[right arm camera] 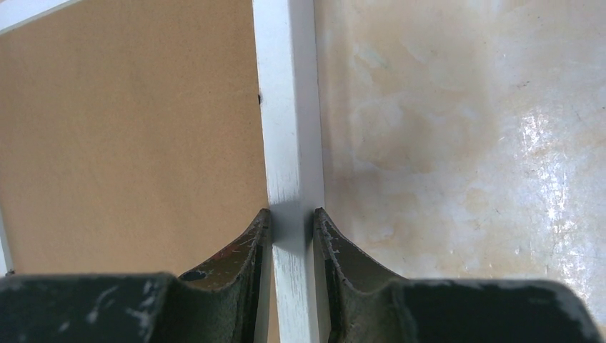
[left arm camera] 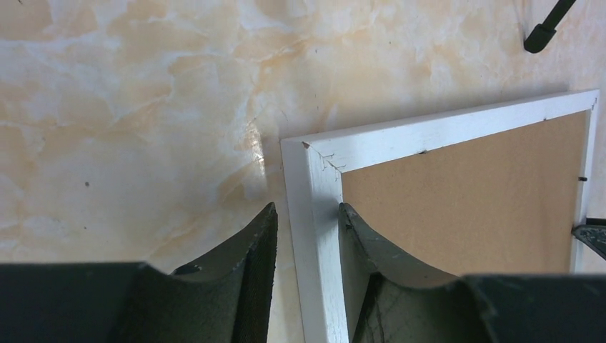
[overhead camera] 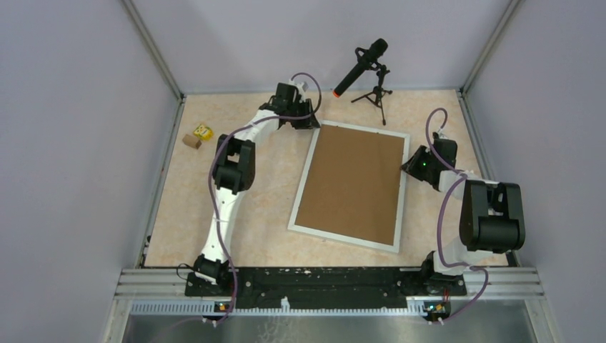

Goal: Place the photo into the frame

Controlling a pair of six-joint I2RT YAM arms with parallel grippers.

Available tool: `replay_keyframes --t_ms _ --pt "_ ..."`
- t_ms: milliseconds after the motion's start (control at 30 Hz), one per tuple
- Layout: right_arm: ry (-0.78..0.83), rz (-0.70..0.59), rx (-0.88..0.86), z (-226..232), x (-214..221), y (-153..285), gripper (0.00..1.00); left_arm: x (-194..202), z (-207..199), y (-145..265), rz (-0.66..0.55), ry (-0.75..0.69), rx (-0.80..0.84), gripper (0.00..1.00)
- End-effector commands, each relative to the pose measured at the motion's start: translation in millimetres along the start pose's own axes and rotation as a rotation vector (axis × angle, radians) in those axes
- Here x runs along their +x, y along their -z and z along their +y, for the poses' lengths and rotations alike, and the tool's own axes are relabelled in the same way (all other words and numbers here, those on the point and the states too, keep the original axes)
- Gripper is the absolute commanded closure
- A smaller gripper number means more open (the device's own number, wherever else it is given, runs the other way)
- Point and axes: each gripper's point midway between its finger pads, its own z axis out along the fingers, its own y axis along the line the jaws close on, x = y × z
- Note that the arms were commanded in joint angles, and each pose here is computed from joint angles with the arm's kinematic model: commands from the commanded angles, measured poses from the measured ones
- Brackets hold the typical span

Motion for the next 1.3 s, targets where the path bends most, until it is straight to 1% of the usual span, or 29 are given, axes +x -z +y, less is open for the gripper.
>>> replay_keyframes --t_ms 0,200,300,567,733,933,1067,1200,1267 --pt "0.037 0.087 0.022 -2 23 -6 0.99 82 33 -34 0.197 -0.014 -0.155 0.58" --pt "0.048 0.089 0.025 1 23 -7 0.99 88 35 -37 0.225 -0.057 -0.193 0.57" --pt "0.055 0.094 0.027 1 24 -8 0.99 89 35 -38 0.234 -0.102 -0.221 0.56" --pt "0.070 0.102 0.029 3 24 -9 0.99 96 32 -45 0.265 -0.167 -0.237 0.50" --pt "0.081 0.105 0.028 5 24 -10 0.99 100 42 -45 0.278 -0.176 -0.285 0.50" --pt "0.096 0.111 0.030 8 26 -11 0.99 98 52 -47 0.276 -0.225 -0.358 0.47" --pt "0.104 0.112 0.036 9 26 -12 0.99 95 53 -53 0.264 -0.301 -0.394 0.46" --pt "0.122 0.104 0.041 9 21 -12 1.00 96 52 -58 0.265 -0.428 -0.431 0.45" --pt "0.157 0.114 0.026 18 26 -13 1.00 99 51 -62 0.275 -0.456 -0.419 0.47"
